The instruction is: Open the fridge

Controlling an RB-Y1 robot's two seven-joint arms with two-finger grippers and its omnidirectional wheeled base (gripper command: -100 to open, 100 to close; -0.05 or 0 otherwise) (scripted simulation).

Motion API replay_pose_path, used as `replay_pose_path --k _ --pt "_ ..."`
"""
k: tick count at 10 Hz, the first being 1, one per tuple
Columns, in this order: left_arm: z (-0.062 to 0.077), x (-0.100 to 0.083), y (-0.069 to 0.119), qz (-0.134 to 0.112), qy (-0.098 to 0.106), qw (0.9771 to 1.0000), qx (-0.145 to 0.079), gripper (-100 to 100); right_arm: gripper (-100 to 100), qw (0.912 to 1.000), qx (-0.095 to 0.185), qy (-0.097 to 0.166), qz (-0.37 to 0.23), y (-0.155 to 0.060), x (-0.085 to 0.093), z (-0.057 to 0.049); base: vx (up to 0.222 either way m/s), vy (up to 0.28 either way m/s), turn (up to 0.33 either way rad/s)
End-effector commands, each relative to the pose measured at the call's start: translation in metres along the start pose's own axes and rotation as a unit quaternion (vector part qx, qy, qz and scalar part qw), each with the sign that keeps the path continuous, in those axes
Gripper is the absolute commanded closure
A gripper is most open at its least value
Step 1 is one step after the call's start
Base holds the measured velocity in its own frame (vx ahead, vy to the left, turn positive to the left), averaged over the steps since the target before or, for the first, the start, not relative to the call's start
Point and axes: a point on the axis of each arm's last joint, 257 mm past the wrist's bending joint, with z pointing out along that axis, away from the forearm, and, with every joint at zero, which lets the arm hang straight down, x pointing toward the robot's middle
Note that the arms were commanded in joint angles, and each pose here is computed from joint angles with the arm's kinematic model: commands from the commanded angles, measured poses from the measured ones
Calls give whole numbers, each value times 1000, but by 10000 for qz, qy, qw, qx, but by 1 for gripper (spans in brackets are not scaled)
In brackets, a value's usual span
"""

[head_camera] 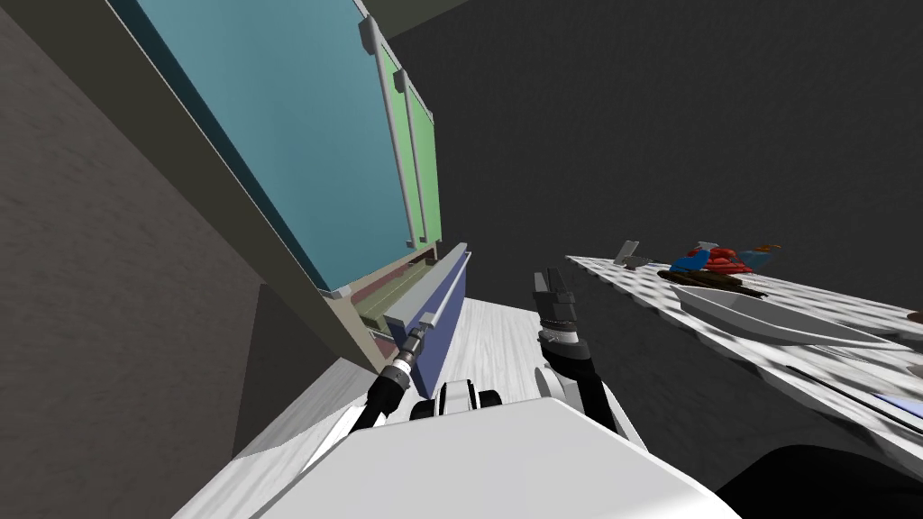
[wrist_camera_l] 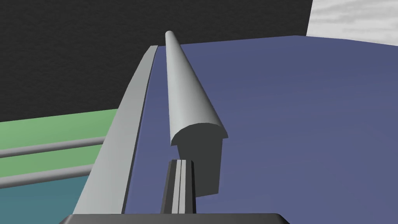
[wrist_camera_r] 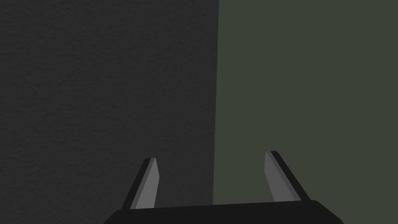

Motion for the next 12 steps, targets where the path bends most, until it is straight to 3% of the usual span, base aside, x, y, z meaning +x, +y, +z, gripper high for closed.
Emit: replay_pose_path --k 1,9,10,11,12 --pt "-8 1 -10 8 11 10000 2 -100 0 10000 1 1 -1 0 0 0 12 3 35" --pt "-39 7 -52 -4 58 10000 10 -100 0 10000 1 2 -2 0 0 0 20 20 37" --pt "-37 7 -49 2 56 10000 16 -100 0 10000 1 2 -3 0 0 0 7 5 16" --pt "-38 7 -49 -1 54 10000 9 0 0 10000 1 2 -3 0 0 0 0 0 0" --pt "-38 7 -49 -1 54 10000 9 0 0 10000 1 2 -3 0 0 0 0 0 0"
